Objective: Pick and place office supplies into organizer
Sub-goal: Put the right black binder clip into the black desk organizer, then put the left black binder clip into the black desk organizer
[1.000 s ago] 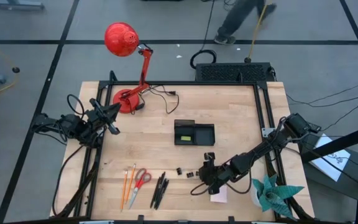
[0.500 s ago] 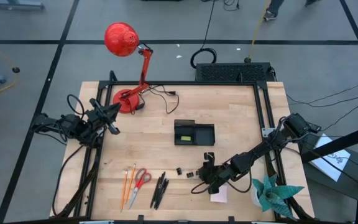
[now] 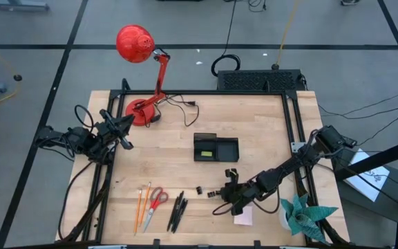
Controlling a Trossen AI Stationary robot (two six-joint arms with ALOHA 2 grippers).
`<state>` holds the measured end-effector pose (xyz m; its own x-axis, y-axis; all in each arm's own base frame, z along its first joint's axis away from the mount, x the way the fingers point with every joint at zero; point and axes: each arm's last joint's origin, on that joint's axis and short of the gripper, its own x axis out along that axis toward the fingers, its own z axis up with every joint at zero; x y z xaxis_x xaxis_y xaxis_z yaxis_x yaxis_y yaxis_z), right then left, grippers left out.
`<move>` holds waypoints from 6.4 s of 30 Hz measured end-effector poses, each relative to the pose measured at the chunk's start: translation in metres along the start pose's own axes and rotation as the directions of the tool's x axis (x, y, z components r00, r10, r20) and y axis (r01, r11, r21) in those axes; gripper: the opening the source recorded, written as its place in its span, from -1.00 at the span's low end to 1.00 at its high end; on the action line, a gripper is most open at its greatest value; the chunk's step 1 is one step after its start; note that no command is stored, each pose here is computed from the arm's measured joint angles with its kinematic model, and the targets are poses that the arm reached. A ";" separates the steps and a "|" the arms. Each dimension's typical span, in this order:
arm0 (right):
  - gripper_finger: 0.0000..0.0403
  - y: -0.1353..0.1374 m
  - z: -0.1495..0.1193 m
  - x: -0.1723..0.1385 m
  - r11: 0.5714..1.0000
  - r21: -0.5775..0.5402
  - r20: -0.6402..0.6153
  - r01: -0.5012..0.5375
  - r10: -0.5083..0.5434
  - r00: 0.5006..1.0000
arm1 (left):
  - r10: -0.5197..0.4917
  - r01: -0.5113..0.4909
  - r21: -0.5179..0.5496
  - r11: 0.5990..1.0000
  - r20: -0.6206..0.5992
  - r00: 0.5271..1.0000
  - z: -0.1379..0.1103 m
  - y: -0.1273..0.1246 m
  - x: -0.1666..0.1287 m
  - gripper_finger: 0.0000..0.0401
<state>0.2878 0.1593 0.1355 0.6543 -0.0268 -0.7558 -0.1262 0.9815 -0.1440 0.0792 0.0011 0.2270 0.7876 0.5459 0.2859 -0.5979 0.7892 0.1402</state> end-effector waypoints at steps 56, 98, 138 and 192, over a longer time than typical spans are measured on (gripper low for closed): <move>-0.99 -0.128 0.033 0.025 0.944 -0.084 0.024 0.320 -0.319 0.947 | 0.006 -0.006 0.001 1.000 -0.003 1.000 0.000 0.000 0.000 -0.77; -0.65 -0.130 0.035 0.018 0.947 0.002 0.020 0.320 -0.320 0.947 | 0.007 -0.007 0.026 1.000 -0.004 1.000 0.000 0.000 0.000 -0.77; -0.99 -0.101 0.039 -0.115 0.968 -0.165 0.512 0.190 -0.081 0.855 | -0.469 0.509 0.060 0.858 -0.310 0.827 -0.009 -0.057 0.031 -0.77; -1.00 -0.143 -0.085 -0.156 0.992 0.124 0.664 0.017 -0.096 0.742 | -0.790 0.877 -0.403 0.261 -0.612 -0.047 -0.076 -0.250 0.166 0.16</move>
<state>0.1400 0.0069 0.2194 0.9924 0.0121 -0.1225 -0.0216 0.9968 -0.0765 0.3704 -0.0844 0.1675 0.5268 -0.4765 -0.7039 0.5951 0.7980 -0.0949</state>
